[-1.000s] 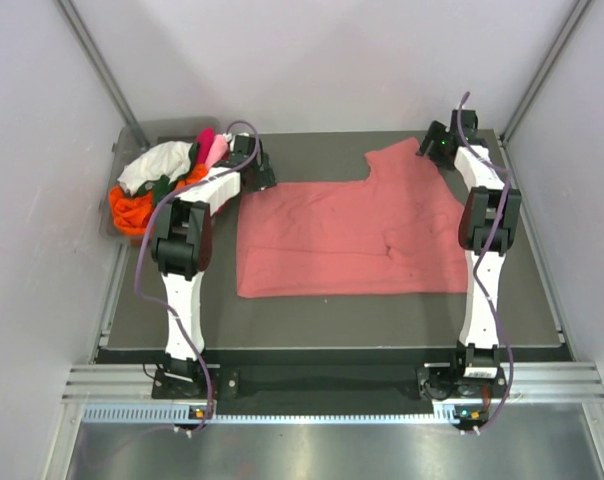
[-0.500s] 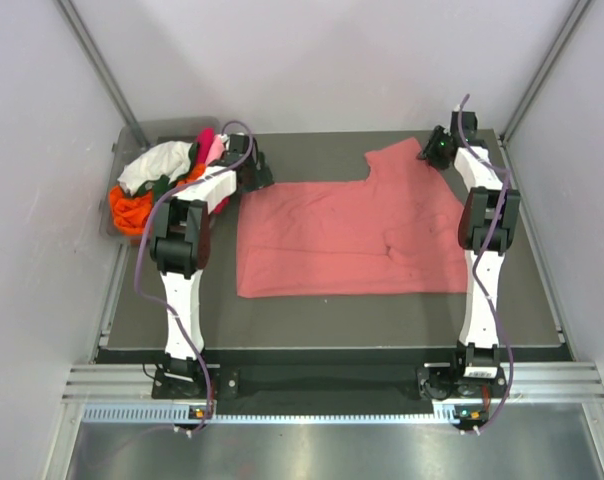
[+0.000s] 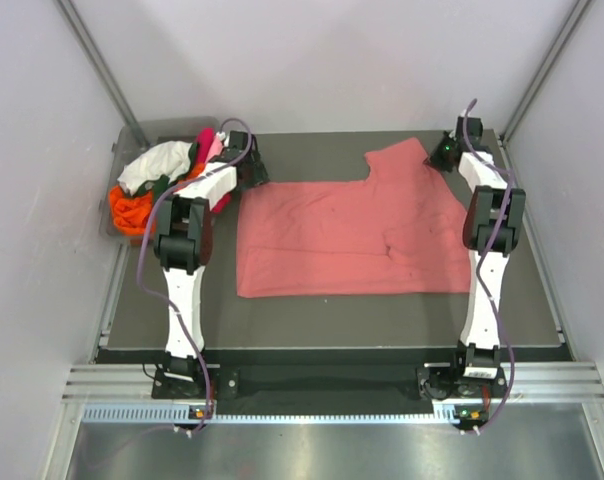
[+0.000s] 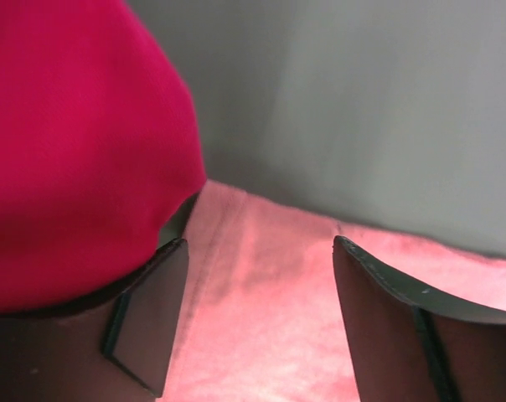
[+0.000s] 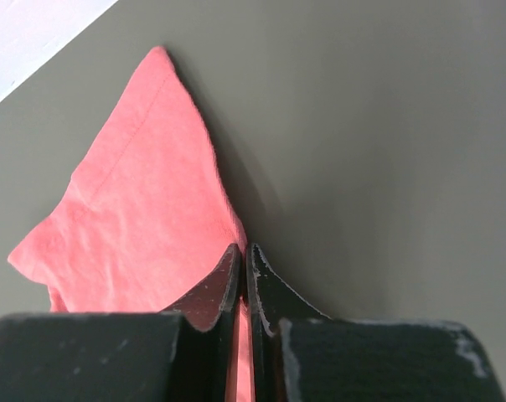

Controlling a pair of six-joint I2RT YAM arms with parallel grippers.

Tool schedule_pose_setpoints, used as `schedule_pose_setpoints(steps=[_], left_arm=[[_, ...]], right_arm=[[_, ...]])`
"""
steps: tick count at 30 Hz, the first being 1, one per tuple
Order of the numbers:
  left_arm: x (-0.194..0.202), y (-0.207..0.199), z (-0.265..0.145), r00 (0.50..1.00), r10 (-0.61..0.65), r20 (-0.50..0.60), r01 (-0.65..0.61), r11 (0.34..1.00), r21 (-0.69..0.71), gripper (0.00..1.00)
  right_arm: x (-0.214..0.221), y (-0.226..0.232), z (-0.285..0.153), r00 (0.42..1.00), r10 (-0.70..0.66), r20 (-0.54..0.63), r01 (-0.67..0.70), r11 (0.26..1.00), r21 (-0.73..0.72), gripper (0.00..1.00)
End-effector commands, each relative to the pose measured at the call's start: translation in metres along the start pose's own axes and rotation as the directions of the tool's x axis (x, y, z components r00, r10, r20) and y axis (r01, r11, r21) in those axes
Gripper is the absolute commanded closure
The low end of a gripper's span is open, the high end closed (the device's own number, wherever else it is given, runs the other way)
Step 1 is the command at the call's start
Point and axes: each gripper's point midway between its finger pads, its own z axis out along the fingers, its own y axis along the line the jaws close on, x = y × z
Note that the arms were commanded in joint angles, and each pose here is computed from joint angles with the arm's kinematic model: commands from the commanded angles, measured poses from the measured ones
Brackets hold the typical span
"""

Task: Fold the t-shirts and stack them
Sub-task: Fold the tshirt

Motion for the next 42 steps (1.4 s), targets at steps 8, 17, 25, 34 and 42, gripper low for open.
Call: schedule_pose_setpoints(steps=[8, 17, 25, 34, 42], left_arm=[[-0.017, 0.044, 0.02, 1.0, -0.007, 0.02, 0.01, 0.987, -0.159, 0.27], [0.007, 0.054, 0.032, 0.999, -0.014, -0.048, 0.005, 0.981, -0.194, 0.66], [-0.019, 0.04, 0.014, 1.0, 0.023, 0.02, -0.02, 0.99, -0.14, 1.0], [-0.039, 0.021, -0.017, 0.992, 0.077, 0.102, -0.062, 0.988, -0.142, 1.0], [-0.042, 0.014, -0.036, 0.986, 0.092, 0.136, -0.073, 0.987, -0.14, 1.0]], right_arm=[[-0.011, 0.003, -0.013, 0.999, 0.019, 0.035, -0.017, 0.998, -0.058, 0.99], [-0.012, 0.002, -0.016, 0.999, 0.014, 0.04, -0.012, 0.999, -0.046, 0.98], [-0.03, 0.014, -0.034, 0.998, 0.006, 0.065, -0.002, 0.998, -0.059, 0.99], [-0.054, 0.022, -0.07, 0.995, 0.011, 0.1, -0.003, 0.997, -0.077, 1.0], [-0.053, 0.024, -0.09, 0.995, 0.034, 0.091, -0.024, 0.994, -0.102, 1.0]])
